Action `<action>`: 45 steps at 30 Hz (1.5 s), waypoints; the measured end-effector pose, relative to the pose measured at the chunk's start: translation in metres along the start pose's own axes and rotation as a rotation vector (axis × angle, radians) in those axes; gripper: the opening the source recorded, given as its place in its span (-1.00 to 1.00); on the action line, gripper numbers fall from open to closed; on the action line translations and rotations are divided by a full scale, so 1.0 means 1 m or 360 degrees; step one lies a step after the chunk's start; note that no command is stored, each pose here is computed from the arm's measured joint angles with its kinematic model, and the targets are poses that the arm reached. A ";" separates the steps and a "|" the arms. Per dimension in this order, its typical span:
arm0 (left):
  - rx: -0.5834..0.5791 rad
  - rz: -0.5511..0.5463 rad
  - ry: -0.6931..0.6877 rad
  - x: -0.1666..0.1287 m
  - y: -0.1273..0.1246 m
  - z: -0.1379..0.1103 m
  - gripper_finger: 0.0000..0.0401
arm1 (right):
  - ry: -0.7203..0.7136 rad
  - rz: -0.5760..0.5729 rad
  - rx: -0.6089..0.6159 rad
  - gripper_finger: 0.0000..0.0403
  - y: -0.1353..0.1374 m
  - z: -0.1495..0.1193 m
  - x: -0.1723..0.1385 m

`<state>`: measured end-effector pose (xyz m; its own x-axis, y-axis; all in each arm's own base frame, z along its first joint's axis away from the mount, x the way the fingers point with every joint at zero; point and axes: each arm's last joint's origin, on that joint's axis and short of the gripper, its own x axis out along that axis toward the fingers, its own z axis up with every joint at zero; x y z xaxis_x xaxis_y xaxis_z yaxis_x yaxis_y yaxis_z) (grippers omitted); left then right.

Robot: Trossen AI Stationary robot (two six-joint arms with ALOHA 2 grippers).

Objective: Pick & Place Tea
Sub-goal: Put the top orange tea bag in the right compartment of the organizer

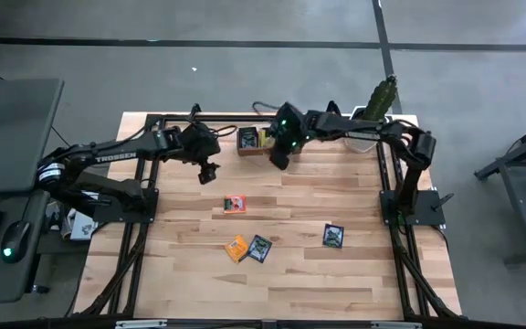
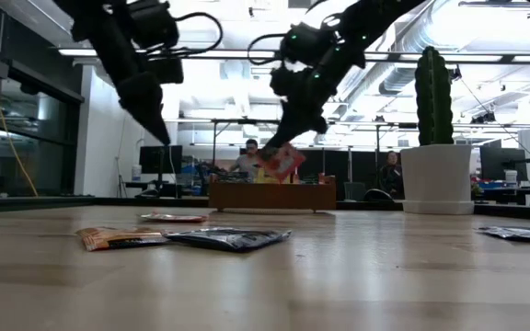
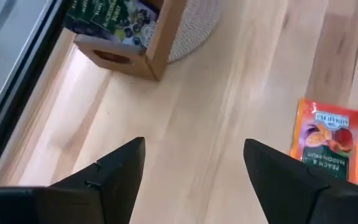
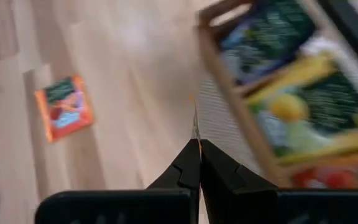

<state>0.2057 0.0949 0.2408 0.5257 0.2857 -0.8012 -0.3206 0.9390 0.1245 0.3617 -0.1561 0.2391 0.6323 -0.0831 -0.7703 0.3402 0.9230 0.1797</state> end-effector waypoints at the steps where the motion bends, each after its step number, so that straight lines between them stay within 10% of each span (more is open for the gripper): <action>1: -0.0012 -0.0005 -0.0010 0.000 0.001 -0.004 0.35 | -0.0010 -0.0023 -0.0005 -1.00 -0.005 0.001 -0.005; 17: -0.0070 -0.0278 -0.0438 -0.003 -0.009 -0.035 0.35 | -0.0712 -0.0091 0.0159 -1.00 -0.063 -0.047 -0.039; 45: -0.0041 -0.0426 -0.0624 -0.005 -0.011 -0.025 0.35 | -0.0693 -0.0232 0.0248 -1.00 -0.087 -0.085 -0.014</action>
<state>0.1869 0.0787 0.2294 0.8486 0.0897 -0.5214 -0.1503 0.9858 -0.0750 0.2643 -0.2032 0.1825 0.7915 -0.3873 -0.4728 0.5260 0.8255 0.2043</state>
